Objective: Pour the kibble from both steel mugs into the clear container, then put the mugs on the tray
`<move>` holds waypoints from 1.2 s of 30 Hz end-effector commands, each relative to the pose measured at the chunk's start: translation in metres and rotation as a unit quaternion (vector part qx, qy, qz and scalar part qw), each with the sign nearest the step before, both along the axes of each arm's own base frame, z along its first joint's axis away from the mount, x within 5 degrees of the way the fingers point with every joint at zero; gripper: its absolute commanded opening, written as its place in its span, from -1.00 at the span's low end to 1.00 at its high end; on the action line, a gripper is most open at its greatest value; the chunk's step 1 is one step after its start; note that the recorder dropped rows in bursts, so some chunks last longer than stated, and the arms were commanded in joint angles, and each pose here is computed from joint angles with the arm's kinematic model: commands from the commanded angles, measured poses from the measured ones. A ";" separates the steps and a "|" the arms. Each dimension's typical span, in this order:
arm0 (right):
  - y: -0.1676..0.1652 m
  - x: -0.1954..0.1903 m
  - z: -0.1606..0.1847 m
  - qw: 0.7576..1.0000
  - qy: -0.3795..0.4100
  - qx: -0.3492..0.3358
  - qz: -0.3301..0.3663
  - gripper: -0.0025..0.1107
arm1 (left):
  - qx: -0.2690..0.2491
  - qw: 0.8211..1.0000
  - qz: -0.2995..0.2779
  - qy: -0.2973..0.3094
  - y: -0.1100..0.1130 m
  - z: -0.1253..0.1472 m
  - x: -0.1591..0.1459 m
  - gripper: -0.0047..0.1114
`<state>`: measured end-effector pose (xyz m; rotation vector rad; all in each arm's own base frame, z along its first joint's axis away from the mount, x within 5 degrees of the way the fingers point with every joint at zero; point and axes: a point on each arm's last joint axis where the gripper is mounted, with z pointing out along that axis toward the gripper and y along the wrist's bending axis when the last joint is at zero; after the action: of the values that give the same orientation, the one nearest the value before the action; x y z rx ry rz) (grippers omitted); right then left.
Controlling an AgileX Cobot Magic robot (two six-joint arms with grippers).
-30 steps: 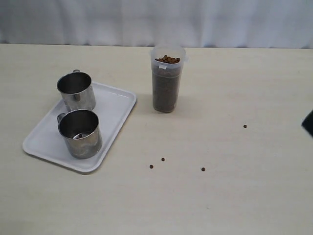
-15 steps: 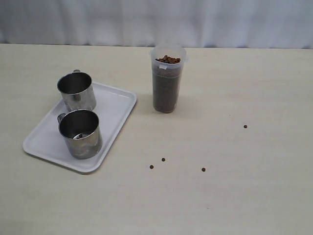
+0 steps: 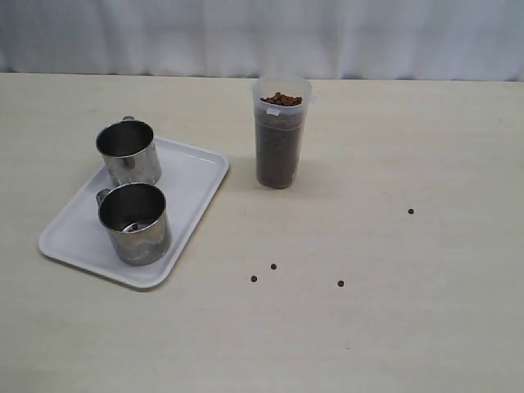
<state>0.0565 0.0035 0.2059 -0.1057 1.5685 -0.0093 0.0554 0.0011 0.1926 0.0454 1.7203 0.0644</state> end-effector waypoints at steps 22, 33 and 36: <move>0.001 -0.001 -0.011 0.998 0.059 0.015 0.012 -0.88 | -0.003 1.000 -0.001 -0.004 0.000 0.000 0.000 -0.92; 0.002 -0.001 -0.012 0.998 0.062 0.015 0.017 -0.88 | -0.003 1.000 -0.001 -0.004 0.000 0.000 0.000 -0.92; 0.002 -0.001 -0.012 0.998 0.062 0.015 0.017 -0.88 | -0.003 1.000 -0.001 -0.004 0.000 0.000 0.000 -0.92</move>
<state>0.0557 0.0052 0.1952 -0.0967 1.6878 0.0596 0.0554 0.0011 0.1926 0.0454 1.7203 0.0644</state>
